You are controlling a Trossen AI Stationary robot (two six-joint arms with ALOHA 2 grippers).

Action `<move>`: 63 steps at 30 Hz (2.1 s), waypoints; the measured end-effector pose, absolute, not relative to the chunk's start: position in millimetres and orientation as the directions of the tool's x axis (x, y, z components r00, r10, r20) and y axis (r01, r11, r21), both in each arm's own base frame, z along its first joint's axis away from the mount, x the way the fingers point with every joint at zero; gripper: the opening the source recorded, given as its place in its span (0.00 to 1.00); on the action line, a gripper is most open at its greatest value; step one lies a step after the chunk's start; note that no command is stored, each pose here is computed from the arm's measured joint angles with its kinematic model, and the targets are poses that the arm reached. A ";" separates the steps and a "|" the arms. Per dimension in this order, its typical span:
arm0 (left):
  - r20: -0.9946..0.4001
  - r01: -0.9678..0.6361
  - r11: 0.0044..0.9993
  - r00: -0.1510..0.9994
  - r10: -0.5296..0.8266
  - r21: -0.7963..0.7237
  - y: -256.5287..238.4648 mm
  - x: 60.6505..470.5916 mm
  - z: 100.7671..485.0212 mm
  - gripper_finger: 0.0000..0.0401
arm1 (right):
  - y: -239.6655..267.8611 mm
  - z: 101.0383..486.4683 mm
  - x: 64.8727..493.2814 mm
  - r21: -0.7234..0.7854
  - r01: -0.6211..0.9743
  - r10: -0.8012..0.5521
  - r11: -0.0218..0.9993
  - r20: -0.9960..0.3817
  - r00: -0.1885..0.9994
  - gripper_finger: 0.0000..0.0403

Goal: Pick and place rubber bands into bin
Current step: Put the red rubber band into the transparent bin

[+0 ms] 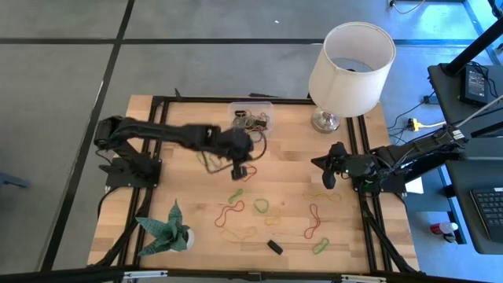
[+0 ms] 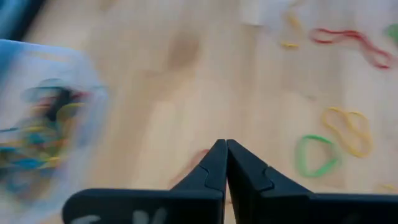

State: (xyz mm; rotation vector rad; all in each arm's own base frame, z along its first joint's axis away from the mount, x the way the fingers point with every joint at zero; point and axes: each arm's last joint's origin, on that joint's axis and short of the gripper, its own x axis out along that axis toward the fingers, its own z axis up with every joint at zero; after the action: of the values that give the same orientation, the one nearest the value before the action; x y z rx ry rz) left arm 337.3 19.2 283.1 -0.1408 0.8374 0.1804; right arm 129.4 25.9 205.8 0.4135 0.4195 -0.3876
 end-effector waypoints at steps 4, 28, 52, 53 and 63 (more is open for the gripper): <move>-0.679 -0.186 0.977 0.731 0.066 -0.105 -0.5 323.1 261.0 0.00 | 28.9 213.0 132.8 0.307 0.423 -0.256 0.853 -0.459 0.851 0.01; -0.503 -0.076 0.991 0.864 0.011 -0.108 -7.1 192.8 240.1 0.00 | 98.0 206.0 232.0 0.039 0.888 0.028 0.458 -0.999 0.029 0.07; -0.587 0.018 0.996 0.807 -0.064 -0.084 -8.5 174.6 237.7 0.00 | 143.7 124.8 247.3 -0.148 0.918 0.066 0.367 -0.981 -0.185 0.40; -0.589 0.016 0.996 0.806 -0.063 -0.086 -8.5 174.5 237.4 0.00 | 144.1 123.3 248.1 -0.146 0.918 0.067 0.368 -0.981 -0.183 0.38; -0.580 0.020 0.996 0.812 -0.063 -0.082 -8.4 172.3 239.4 0.00 | 147.0 125.7 252.9 -0.096 0.932 0.055 0.349 -0.991 -0.122 0.03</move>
State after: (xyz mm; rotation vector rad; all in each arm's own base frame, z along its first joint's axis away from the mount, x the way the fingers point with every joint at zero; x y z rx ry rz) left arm 172.3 -8.4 239.4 -0.0730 0.6220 -0.0444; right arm 252.9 147.0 125.7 0.9409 1.4917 -0.9836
